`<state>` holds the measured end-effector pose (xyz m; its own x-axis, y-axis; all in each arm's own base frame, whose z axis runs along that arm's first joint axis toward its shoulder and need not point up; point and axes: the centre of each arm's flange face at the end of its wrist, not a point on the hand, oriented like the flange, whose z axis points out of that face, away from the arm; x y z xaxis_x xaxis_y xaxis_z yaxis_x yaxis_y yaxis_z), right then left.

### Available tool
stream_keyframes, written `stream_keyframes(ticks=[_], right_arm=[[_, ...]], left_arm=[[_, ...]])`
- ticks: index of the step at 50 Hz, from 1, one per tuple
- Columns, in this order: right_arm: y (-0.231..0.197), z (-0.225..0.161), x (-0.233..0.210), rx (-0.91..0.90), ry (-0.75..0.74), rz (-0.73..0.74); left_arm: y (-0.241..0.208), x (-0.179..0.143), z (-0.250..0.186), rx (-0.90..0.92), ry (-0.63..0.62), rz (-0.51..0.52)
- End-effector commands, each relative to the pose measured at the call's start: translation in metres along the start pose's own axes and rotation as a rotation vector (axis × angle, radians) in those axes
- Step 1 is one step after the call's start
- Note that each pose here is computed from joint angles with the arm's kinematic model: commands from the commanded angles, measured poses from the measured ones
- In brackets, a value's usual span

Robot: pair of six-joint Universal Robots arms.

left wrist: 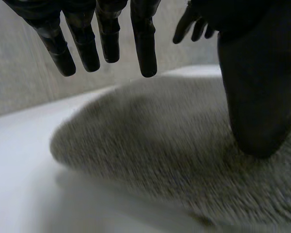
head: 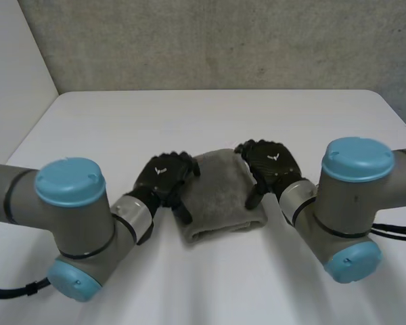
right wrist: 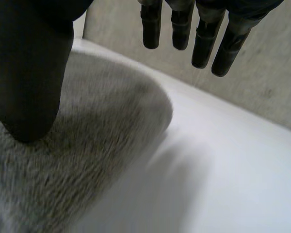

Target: Fold the towel.

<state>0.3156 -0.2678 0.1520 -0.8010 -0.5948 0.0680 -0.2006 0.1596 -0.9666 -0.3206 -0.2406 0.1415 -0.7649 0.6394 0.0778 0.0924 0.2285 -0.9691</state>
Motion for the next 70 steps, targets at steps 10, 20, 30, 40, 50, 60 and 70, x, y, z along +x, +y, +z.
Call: stream_keyframes(ticks=[10, 20, 30, 40, 50, 60, 70], right_arm=[[-0.020, -0.004, 0.002, 0.022, -0.001, 0.001], [-0.099, -0.042, 0.011, 0.233, 0.061, -0.008], [-0.141, -0.076, 0.043, 0.267, 0.337, -0.002], [-0.146, -0.082, 0.044, 0.213, 0.337, -0.026], [-0.146, -0.083, 0.043, 0.211, 0.338, -0.026], [-0.144, -0.083, 0.042, 0.206, 0.335, -0.028], [-0.118, -0.067, 0.014, 0.109, 0.085, -0.131]], left_arm=[[-0.027, -0.003, 0.003, 0.068, -0.026, 0.004], [-0.116, -0.011, -0.025, 0.251, -0.089, 0.023], [-0.174, -0.049, -0.064, 0.286, -0.236, 0.006], [-0.178, -0.062, -0.071, 0.210, -0.277, -0.065], [-0.177, -0.061, -0.072, 0.207, -0.276, -0.074], [-0.176, -0.061, -0.072, 0.205, -0.273, -0.075], [-0.171, -0.054, -0.071, 0.191, -0.244, -0.073]])
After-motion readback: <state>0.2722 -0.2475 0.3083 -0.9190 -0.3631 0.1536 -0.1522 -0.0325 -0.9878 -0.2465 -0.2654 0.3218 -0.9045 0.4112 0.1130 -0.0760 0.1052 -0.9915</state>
